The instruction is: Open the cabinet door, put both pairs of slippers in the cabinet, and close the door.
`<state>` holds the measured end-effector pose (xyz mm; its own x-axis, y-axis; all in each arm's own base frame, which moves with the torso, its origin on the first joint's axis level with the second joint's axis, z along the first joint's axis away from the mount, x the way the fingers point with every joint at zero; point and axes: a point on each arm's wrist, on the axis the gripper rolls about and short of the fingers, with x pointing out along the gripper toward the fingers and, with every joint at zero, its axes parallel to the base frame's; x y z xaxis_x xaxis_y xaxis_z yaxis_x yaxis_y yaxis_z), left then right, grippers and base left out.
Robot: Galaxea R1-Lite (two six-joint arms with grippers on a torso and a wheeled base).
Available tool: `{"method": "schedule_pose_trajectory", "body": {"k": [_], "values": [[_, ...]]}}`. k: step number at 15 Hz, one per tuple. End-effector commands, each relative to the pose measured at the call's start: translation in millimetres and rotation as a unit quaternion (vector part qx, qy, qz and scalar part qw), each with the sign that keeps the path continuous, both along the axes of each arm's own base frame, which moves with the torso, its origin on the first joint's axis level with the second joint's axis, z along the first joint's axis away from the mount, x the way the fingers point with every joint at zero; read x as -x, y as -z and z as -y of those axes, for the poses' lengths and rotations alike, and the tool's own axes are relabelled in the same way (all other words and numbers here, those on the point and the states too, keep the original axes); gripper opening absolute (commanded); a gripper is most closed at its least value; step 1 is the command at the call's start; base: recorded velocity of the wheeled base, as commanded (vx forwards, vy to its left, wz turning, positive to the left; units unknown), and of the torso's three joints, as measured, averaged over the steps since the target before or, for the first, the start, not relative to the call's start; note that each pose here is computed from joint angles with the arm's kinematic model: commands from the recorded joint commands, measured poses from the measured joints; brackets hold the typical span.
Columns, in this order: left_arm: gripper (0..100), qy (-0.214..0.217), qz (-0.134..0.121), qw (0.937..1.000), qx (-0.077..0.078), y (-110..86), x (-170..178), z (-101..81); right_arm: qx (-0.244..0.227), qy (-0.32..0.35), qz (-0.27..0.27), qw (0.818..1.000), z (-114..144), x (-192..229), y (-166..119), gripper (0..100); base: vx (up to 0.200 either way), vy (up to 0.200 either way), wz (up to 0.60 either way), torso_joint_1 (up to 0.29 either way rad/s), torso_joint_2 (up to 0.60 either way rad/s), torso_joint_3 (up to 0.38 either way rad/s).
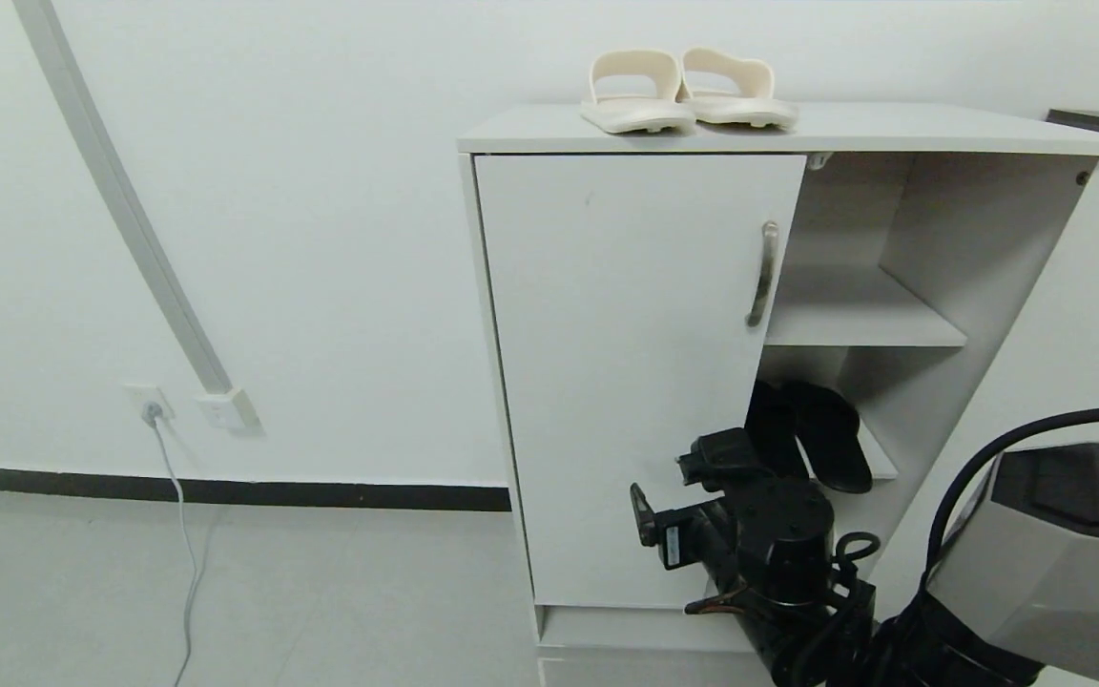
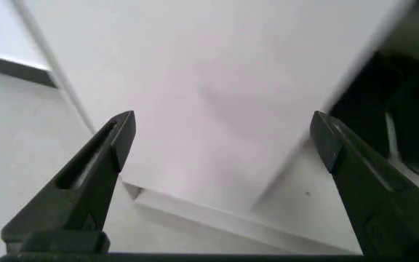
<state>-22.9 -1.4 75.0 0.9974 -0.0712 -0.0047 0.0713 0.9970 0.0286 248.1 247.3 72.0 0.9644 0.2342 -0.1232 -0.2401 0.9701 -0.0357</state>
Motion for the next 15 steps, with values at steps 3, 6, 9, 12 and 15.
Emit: {"method": "schedule_pose_trajectory", "body": {"k": [3,6,9,12,15], "values": [[0,0.0,-0.001,1.0,0.0,0.0,-0.1,0.0,0.0,0.001,0.002,1.0,0.4,-0.2,0.8,100,0.0,0.0,0.0,0.0,0.0,0.0],[0,0.0,-0.001,1.0,0.0,0.0,-0.1,0.0,0.001,0.002,0.002,1.0,0.7,-0.7,1.3,100,0.0,0.0,0.0,0.0,0.0,0.0],[0,0.0,-0.001,1.0,0.0,0.0,-0.1,0.0,0.001,0.003,0.002,1.0,1.1,-1.8,0.9,100,0.0,0.0,0.0,0.0,0.0,0.0],[0,0.0,-0.001,1.0,0.0,0.0,-0.1,0.0,-0.002,0.005,0.004,1.0,1.9,-2.5,-1.0,100,0.0,0.0,0.0,0.002,-0.04,-0.04],[0,0.0,-0.001,1.0,0.0,0.0,-0.1,0.0,-0.001,0.005,0.005,1.0,1.9,-2.5,-1.0,100,0.0,0.0,0.0,0.023,-0.24,-0.312]]}}
